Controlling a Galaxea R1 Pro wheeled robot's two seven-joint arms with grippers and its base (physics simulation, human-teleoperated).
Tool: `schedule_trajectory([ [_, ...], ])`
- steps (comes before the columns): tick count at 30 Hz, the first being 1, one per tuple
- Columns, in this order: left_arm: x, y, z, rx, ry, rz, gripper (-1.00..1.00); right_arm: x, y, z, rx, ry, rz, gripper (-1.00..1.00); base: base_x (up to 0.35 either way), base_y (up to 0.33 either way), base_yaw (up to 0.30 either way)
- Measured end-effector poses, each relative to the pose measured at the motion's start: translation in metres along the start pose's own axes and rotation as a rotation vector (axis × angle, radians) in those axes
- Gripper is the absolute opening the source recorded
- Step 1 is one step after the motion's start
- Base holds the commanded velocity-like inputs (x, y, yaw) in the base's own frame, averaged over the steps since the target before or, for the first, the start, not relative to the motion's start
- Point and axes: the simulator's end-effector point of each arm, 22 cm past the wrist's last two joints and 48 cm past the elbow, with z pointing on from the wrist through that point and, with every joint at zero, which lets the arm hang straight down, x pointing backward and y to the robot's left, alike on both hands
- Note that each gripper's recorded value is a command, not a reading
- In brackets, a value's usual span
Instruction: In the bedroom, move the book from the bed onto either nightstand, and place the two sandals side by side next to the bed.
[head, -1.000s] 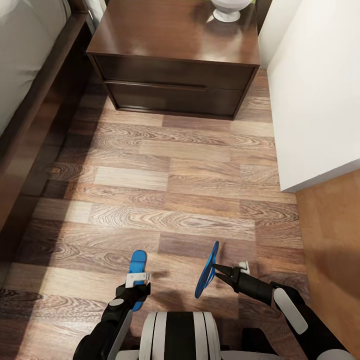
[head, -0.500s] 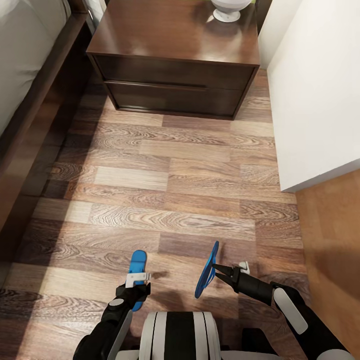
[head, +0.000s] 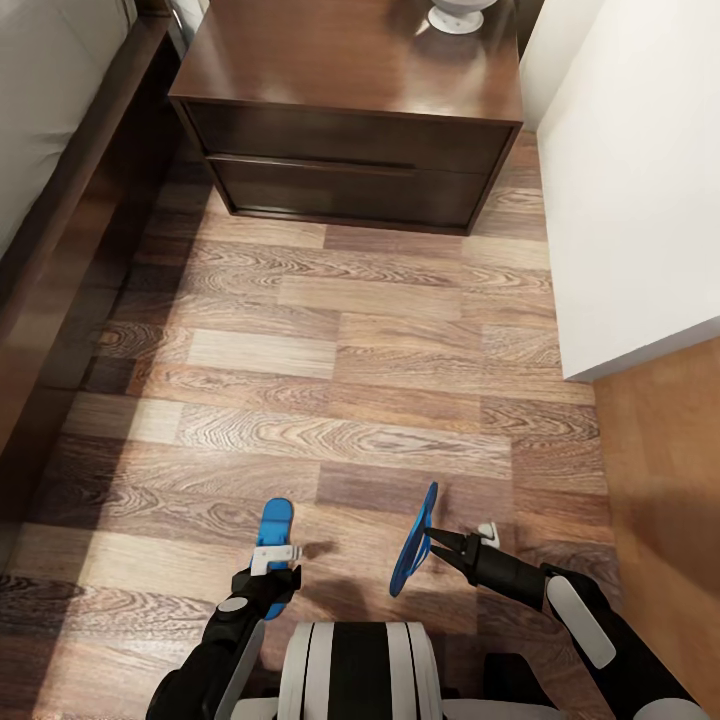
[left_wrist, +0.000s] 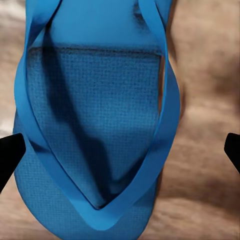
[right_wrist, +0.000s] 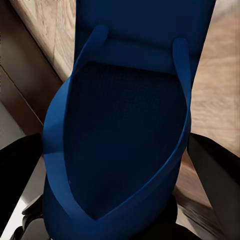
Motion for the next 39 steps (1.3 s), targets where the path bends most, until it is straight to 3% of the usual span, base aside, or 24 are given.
schedule_trajectory([
  [8,0.0,0.0002,0.0,0.0,0.0,0.0,1.0,0.0,0.0,0.0,0.0,0.0,0.0,-1.0,0.0,0.0,0.0],
  [9,0.0,0.0003,0.0,0.0,0.0,0.0,-1.0,0.0001,-0.0001,0.0,0.0,0.0,0.0,-1.0,0.0,0.0,0.0],
  [39,-0.0035,0.0001,-0.0023,-0.002,-0.007,0.0,-1.0,-0.0011,0.004,-0.0007,-0.004,-0.002,-0.007,-1.0,0.0,0.0,0.0],
])
